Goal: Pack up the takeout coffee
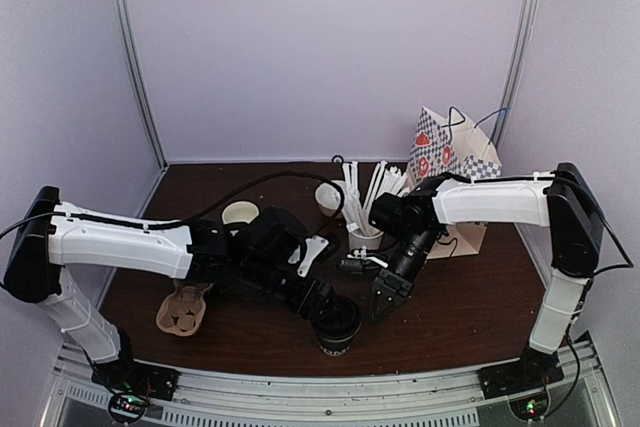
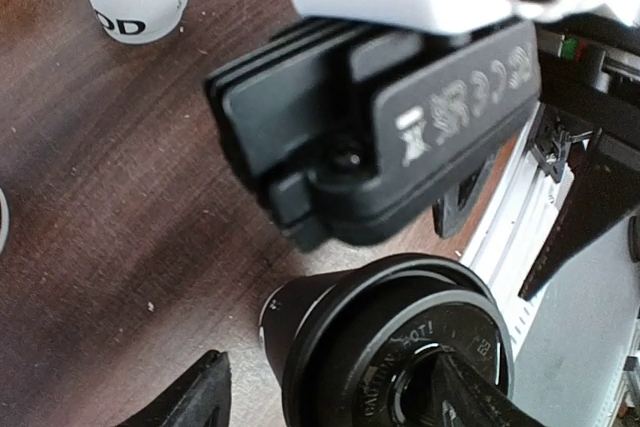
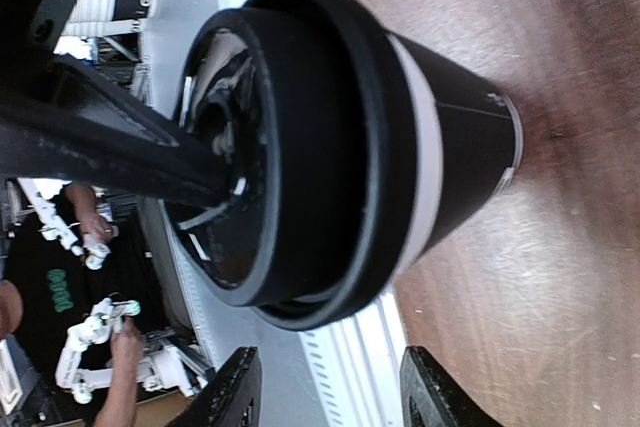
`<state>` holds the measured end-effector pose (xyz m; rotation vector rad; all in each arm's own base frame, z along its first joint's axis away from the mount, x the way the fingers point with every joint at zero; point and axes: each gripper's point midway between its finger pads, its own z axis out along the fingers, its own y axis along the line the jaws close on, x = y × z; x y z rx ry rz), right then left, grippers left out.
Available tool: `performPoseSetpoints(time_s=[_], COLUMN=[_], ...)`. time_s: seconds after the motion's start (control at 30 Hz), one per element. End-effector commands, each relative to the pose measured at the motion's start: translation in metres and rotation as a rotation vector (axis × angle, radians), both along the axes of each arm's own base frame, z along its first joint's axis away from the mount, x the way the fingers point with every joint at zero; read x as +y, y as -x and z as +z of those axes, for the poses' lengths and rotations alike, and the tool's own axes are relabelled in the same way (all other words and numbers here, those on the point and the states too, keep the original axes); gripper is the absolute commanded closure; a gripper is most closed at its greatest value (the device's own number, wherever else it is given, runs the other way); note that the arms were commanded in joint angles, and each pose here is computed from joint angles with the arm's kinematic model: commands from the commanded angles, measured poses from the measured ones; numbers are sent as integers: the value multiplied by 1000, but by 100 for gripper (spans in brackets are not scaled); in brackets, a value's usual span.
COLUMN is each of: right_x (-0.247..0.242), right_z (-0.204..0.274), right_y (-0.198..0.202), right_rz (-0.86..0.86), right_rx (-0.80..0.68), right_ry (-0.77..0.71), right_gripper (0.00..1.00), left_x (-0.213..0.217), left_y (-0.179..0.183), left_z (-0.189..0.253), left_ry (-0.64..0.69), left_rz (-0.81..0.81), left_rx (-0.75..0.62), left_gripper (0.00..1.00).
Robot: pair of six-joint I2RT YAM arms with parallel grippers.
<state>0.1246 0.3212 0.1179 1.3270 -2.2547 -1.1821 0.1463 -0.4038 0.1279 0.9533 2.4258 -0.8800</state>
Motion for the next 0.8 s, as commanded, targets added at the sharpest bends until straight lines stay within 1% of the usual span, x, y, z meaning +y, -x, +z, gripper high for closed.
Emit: performPoseSetpoints(time_s=[0.0,0.13,0.2,0.3,0.37,0.5,0.67,0.77], right_x=[11,19,22,24,26,31,32,32], right_z=[5,11,10,8,9,10,9,8], right_y=[10,10,9,8,7,4,3,2], right_rz=[7,6,0,-6,-9,-17,-20,-32], right_rx=[73,121,136,153,162,165,187,181], right_ry=[-47,-75,-75,-74,-79,-81,-67,-58], right_gripper=[49,54,55,61,62,63,58,58], left_x=[2,3,4,8,12,13,16,18], left_y=[-1,-3,-4,-5,-4,1,2,4], left_z=[0,1,5,9,7,1,-4,-6], left_ry=[24,25,32,24,9,2,-19,-33], left_rz=[35,50,57,69,71,69,76,77], left_rx=[9,3,-4,-12,-6,24,38,48], left_gripper=[27,24,23,22,22,23,26,27])
